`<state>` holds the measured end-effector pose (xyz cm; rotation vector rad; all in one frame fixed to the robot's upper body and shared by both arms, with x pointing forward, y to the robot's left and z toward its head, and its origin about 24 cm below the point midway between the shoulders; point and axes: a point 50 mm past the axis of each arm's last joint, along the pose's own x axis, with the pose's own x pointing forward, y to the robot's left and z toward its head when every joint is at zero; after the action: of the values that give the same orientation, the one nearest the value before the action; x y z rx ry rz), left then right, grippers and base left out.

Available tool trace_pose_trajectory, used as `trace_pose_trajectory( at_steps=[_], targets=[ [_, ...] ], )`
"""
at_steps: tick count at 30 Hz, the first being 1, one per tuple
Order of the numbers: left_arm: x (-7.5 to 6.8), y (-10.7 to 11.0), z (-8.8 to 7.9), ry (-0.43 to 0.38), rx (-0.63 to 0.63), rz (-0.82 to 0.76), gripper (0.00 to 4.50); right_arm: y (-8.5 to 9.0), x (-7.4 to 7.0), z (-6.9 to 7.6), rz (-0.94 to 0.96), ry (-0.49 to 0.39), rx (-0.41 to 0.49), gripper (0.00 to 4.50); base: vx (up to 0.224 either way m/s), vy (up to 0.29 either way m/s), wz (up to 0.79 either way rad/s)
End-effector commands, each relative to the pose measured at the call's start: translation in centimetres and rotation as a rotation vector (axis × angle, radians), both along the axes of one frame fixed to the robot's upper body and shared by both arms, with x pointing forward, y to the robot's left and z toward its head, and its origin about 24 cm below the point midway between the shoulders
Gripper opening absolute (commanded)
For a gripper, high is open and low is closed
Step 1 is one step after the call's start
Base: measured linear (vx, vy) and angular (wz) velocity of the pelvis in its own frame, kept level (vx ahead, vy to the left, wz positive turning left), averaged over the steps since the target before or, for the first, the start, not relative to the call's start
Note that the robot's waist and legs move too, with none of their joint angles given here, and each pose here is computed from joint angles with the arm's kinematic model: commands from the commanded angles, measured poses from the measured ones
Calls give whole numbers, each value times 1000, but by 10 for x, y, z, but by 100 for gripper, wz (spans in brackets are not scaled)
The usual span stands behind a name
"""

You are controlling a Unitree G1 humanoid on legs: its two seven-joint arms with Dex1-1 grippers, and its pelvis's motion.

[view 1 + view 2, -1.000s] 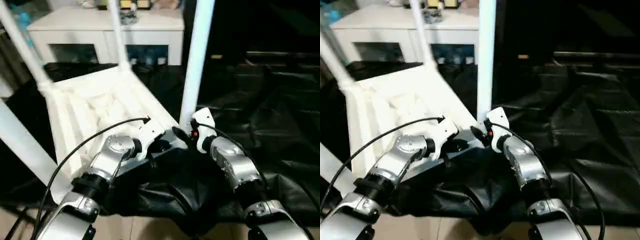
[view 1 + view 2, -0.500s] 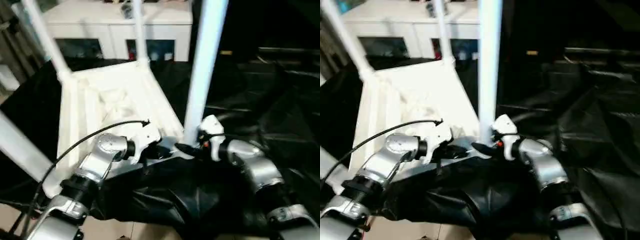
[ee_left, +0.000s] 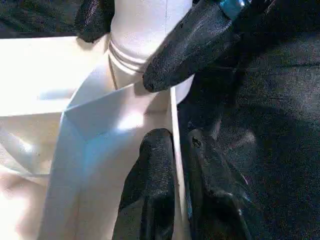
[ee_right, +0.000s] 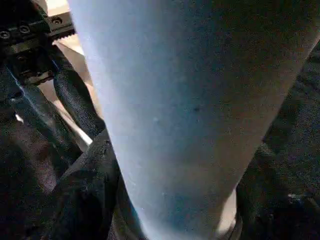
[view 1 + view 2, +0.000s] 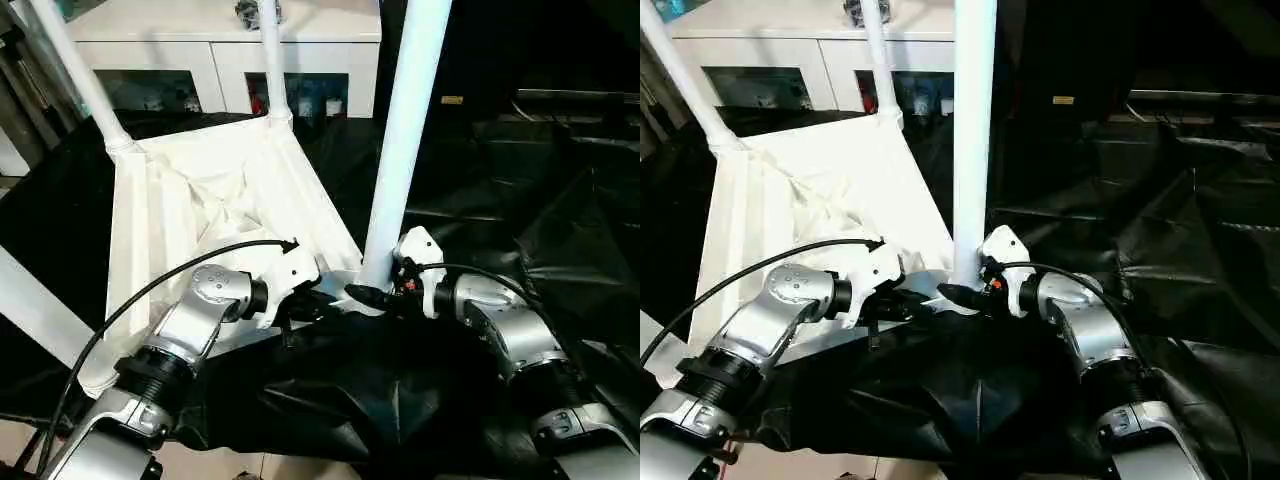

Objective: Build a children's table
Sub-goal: Rotate leg to tighten

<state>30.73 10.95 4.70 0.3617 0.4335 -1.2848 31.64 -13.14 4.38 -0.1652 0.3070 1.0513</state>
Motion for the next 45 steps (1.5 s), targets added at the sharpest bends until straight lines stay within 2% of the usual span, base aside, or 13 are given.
trace_pose_trajectory(
  at_steps=[1, 2, 7, 8, 9, 13, 16, 23, 24, 27, 35, 41, 45],
  targets=[
    [-4, 9, -9, 81, 26, 11, 45, 4, -4, -3, 40, 18, 0, 316, 0, 0, 0],
    [-5, 9, -10, 94, 21, 10, 23, 4, -4, -3, 41, 18, -1, 316, 0, 0, 0],
    [-10, 10, -12, 133, 21, -15, 4, 3, -5, -1, 47, 0, -4, 316, 0, 0, 0],
    [-10, 10, -12, 131, 20, -16, 4, 3, -5, 0, 52, -9, -7, 316, 0, 0, 0],
    [-10, 9, -12, 128, 8, -18, 0, 2, -5, 0, 61, 4, 3, 344, 0, 0, 0],
    [-13, 8, -11, 130, -22, -42, 0, -2, -5, 3, 75, 40, 38, 354, 0, 0, 0],
    [-15, 6, -10, 128, -59, -60, 0, -3, -7, 6, 114, 35, 30, 394, 0, 0, 0],
    [-26, 5, -9, 156, -100, -134, 0, -7, -16, 9, 249, 67, 19, 394, 0, 0, 0],
    [-26, 5, -10, 157, -99, -134, 0, -7, -16, 9, 250, 67, 19, 367, 0, 0, 0],
    [-28, 7, -11, 163, -88, -139, 0, -7, -15, 9, 246, 66, 27, 360, 0, 0, 0],
    [-29, 8, -12, 165, -82, -135, 0, -3, -17, 7, 259, 90, 50, 274, 0, 0, 0],
    [-25, 10, -13, 138, -63, -85, 0, -2, -21, 3, 247, 97, 50, 242, 0, 0, 0],
    [-15, 7, -14, 96, -51, 34, 0, 3, -12, -6, 75, 68, 32, 236, 0, 0, 0]
  ],
)
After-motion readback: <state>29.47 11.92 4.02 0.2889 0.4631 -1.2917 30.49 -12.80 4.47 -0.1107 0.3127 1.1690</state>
